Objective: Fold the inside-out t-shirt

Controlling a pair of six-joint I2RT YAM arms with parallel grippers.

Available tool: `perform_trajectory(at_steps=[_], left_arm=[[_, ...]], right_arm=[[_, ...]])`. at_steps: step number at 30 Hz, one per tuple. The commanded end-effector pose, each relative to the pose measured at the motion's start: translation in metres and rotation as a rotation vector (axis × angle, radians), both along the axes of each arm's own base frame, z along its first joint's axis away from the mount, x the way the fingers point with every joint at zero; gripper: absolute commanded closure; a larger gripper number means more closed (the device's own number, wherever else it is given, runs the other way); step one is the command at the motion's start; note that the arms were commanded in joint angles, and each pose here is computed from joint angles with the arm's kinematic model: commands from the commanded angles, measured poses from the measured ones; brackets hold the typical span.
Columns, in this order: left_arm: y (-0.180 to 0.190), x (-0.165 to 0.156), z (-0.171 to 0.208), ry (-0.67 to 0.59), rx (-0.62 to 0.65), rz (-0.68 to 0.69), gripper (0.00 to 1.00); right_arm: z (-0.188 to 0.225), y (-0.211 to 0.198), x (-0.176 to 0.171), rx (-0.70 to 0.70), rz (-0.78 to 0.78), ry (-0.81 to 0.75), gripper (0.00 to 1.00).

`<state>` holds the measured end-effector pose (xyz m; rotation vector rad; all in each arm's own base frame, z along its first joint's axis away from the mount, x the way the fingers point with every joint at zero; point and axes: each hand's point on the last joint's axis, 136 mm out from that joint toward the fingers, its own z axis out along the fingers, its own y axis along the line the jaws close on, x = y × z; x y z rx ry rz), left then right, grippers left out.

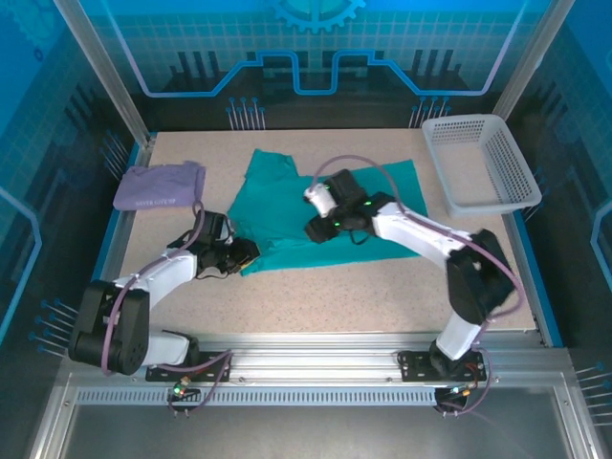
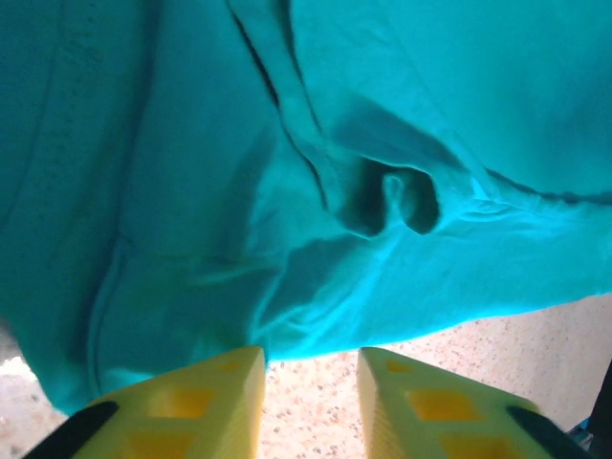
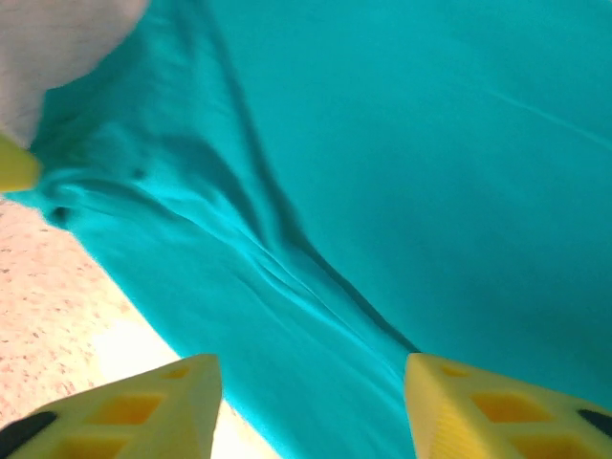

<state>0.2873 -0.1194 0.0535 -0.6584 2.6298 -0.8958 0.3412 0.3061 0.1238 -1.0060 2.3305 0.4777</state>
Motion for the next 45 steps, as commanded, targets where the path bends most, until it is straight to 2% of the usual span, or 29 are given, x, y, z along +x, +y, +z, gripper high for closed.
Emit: perform_trajectory(at_steps=[1,5,10,12,16,18,20,25,28,32,39,41,45], left_arm=[[0.007,0.003,-0.01,0.02,-0.064,0.051,0.74],[0.01,-0.004,-0.025,0.052,-0.055,0.047,0.75],[0.013,-0.011,-0.038,0.077,-0.045,0.051,0.76],[0.015,-0.013,-0.042,0.086,-0.041,0.053,0.76],[0.017,-0.017,-0.046,0.095,-0.027,0.052,0.77],[0.02,-0.019,-0.048,0.102,-0.013,0.053,0.77],[0.023,-0.021,-0.05,0.105,0.001,0.053,0.78],[0.03,-0.027,-0.056,0.121,0.049,0.052,0.78],[0.031,-0.026,-0.057,0.122,0.059,0.056,0.78],[0.033,-0.026,-0.057,0.124,0.071,0.057,0.78],[0.034,-0.021,-0.052,0.107,0.079,0.058,0.77],[0.034,-0.019,-0.05,0.1,0.081,0.054,0.76],[0.034,-0.015,-0.048,0.093,0.082,0.051,0.74]], right_arm=[[-0.011,0.057,-0.003,0.065,0.18,0.002,0.41],[-0.043,0.085,-0.003,0.003,0.232,0.029,0.38],[-0.071,0.098,0.004,-0.065,0.24,0.057,0.4],[-0.077,0.099,0.009,-0.087,0.224,0.063,0.48],[-0.077,0.099,0.019,-0.088,0.192,0.058,0.77],[-0.074,0.097,0.025,-0.07,0.157,0.067,0.88],[-0.069,0.094,0.034,-0.043,0.098,0.091,0.93],[-0.063,0.077,0.055,0.003,-0.088,0.187,1.0],[-0.067,0.063,0.067,-0.021,-0.196,0.245,0.98],[-0.07,0.057,0.072,-0.07,-0.236,0.271,0.87],[-0.049,0.026,0.086,-0.198,-0.337,0.182,0.83],[-0.036,0.025,0.085,-0.192,-0.308,0.144,0.8],[-0.023,0.056,0.057,-0.099,-0.095,0.127,0.66]])
